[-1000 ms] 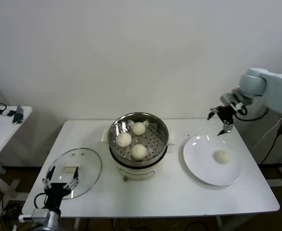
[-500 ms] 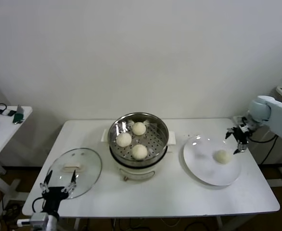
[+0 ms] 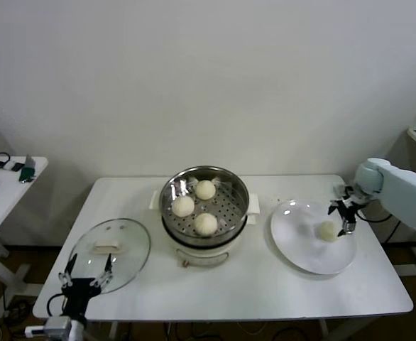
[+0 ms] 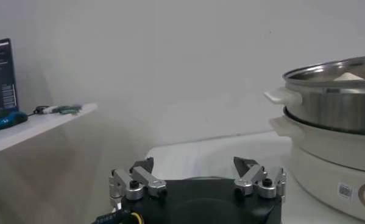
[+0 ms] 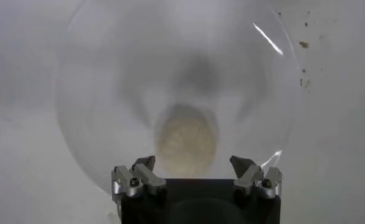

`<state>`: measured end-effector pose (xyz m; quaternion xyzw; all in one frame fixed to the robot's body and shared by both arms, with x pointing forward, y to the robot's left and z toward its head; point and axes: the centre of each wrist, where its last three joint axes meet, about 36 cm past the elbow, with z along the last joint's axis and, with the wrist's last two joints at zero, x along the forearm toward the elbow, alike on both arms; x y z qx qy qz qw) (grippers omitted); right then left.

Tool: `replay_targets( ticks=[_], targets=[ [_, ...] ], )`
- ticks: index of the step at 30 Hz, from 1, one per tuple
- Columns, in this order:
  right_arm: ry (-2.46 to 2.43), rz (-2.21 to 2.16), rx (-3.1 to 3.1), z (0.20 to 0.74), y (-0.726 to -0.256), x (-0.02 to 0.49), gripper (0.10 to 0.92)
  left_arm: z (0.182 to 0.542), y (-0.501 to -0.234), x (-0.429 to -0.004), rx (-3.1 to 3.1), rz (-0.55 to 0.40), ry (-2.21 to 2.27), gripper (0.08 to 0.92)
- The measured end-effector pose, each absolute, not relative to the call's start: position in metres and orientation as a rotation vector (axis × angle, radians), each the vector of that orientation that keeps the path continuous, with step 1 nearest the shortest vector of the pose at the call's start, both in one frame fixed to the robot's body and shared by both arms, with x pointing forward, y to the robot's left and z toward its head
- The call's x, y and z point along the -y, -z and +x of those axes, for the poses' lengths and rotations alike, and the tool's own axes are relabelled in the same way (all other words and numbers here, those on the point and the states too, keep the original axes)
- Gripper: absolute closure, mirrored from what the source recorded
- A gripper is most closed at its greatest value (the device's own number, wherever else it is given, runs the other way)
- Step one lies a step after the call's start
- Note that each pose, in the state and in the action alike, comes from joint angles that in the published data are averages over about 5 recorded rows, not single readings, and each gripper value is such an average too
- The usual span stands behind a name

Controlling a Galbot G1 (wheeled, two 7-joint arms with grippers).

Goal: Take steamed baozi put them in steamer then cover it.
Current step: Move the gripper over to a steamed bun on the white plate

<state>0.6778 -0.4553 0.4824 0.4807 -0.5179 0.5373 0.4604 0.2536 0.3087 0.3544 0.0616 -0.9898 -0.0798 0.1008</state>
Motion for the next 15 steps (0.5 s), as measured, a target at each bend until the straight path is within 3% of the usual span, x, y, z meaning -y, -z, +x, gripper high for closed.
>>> replay_targets(
  ticks=[5, 15],
  targets=[
    [-1.31, 1.182, 1.274, 0.679, -0.472, 0.453, 0.206, 0.254, -0.355, -0.309, 2.925, 0.18, 0.237, 0.177],
    [-1.297, 1.177, 1.282, 0.681, -0.469, 0.453, 0.351, 0.255, -0.355, -0.307, 2.927, 0.176, 0.237, 0.177]
  ],
)
